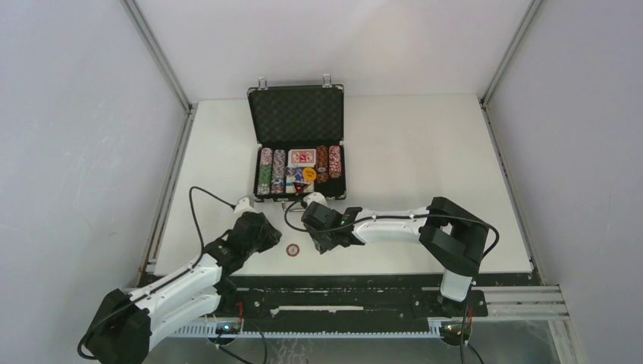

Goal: Pack up texas hold em set

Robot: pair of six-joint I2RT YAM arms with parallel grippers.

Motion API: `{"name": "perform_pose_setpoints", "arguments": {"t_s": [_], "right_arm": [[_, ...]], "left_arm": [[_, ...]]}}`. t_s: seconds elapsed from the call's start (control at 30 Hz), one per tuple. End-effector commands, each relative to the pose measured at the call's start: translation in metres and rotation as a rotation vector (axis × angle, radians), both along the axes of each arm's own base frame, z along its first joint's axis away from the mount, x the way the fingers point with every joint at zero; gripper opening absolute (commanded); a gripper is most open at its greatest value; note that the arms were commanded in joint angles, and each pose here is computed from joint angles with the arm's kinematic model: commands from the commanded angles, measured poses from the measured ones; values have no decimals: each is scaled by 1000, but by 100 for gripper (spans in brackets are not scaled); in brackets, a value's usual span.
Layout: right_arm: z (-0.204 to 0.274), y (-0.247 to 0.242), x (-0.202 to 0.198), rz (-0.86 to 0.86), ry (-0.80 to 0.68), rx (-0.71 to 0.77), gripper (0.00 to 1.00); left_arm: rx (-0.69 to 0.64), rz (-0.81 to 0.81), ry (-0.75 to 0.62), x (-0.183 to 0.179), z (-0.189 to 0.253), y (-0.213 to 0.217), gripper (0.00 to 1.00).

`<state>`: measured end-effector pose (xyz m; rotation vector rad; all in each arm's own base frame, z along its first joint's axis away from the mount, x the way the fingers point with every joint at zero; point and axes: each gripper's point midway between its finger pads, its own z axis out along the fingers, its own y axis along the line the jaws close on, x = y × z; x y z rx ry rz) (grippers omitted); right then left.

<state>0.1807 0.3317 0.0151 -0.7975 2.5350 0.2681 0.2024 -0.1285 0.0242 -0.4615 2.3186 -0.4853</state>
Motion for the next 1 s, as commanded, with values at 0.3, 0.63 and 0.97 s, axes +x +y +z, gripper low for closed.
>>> {"name": "perform_pose_setpoints", "arguments": {"t_s": [0.3,0.63,0.97], "right_arm": [[30,20,17,7,-66,88,43],[10,25,22,-16,-38,53,35],[0,13,-7,-8,-19,17,20]], "left_arm": [[-30,7,-48,0,7,0,70],[-27,8,-63,-2,8,4,73],[-36,15,-74,-5,6,6,73]]}}
